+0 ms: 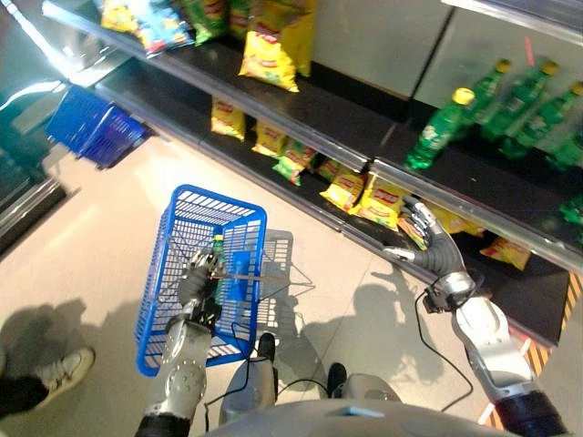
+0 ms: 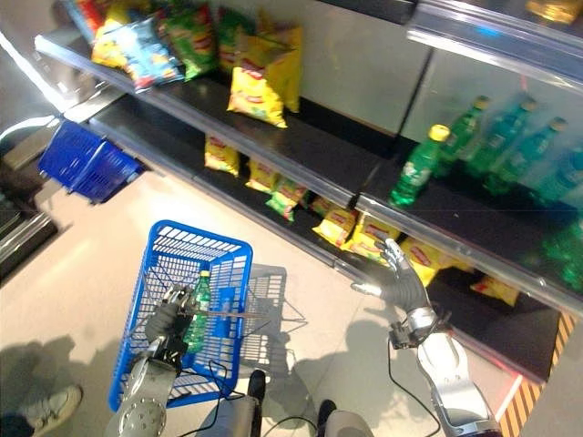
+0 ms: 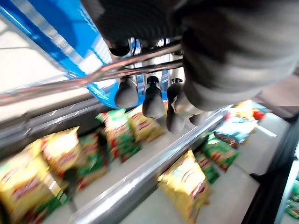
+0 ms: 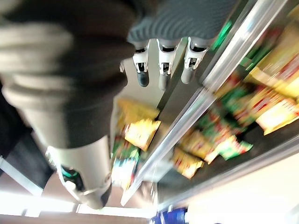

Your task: Pick up the snacks into the basket

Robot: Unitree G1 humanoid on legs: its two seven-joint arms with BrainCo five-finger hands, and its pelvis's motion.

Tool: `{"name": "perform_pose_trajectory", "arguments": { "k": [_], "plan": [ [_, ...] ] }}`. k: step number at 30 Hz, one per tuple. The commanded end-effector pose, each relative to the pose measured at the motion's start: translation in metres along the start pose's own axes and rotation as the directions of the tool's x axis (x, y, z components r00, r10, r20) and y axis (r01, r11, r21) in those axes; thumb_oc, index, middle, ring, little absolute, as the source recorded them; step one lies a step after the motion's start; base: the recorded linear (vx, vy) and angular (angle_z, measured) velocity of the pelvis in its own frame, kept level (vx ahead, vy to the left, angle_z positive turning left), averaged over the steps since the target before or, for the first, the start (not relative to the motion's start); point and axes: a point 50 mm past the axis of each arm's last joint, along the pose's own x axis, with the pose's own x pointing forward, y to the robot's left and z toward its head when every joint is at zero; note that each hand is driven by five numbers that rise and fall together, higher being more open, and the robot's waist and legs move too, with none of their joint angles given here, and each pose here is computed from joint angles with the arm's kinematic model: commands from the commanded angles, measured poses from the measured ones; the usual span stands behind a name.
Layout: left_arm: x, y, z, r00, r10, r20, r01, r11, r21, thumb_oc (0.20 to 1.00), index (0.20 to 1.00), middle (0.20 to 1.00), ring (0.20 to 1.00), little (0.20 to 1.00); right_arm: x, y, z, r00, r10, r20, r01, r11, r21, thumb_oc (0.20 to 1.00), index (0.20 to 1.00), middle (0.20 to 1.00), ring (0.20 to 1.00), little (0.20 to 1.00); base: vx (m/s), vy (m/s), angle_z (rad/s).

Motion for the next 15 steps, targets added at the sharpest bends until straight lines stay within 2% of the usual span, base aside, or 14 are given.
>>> {"name": "perform_pose_trajectory", "arguments": {
  "k": [1, 5, 9, 11, 15],
  "plan": [
    [0.000, -0.045, 0.035, 0.946, -0.265, 0.188, 0.233, 0.957, 0.174, 0.200, 0.200, 0.200, 0.200, 0.200, 0.018, -0.015, 0.022, 0.986, -0.085, 0.143, 0.083, 0.996, 0.019, 1.000, 1.000, 1.000, 1.000, 1.000, 0.30, 0.328, 0.65],
    [0.000, -0.054, 0.043, 0.922, -0.343, 0.180, 0.290, 0.919, 0.265, 0.200, 0.200, 0.200, 0.200, 0.200, 0.032, -0.017, 0.030, 0.975, -0.124, 0.183, 0.118, 0.992, 0.046, 1.000, 1.000, 1.000, 1.000, 1.000, 0.34, 0.331, 0.71],
    [0.005, -0.066, 0.040, 0.908, -0.389, 0.159, 0.331, 0.896, 0.297, 0.200, 0.200, 0.200, 0.200, 0.200, 0.043, -0.017, 0.034, 0.968, -0.162, 0.191, 0.149, 0.986, 0.077, 1.000, 1.000, 1.000, 1.000, 1.000, 0.39, 0.342, 0.60],
    [0.007, -0.073, 0.033, 0.902, -0.411, 0.133, 0.364, 0.889, 0.277, 0.200, 0.200, 0.200, 0.200, 0.200, 0.044, -0.017, 0.028, 0.978, -0.130, 0.161, 0.123, 0.991, 0.054, 1.000, 1.000, 1.000, 1.000, 1.000, 0.39, 0.180, 0.13],
    [0.005, -0.080, 0.035, 0.880, -0.457, 0.129, 0.407, 0.866, 0.291, 0.200, 0.200, 0.200, 0.200, 0.200, 0.041, -0.031, 0.018, 0.975, -0.196, 0.106, 0.188, 0.979, 0.080, 1.000, 1.000, 1.000, 1.000, 1.000, 0.48, 0.013, 0.11]
  ]
}}
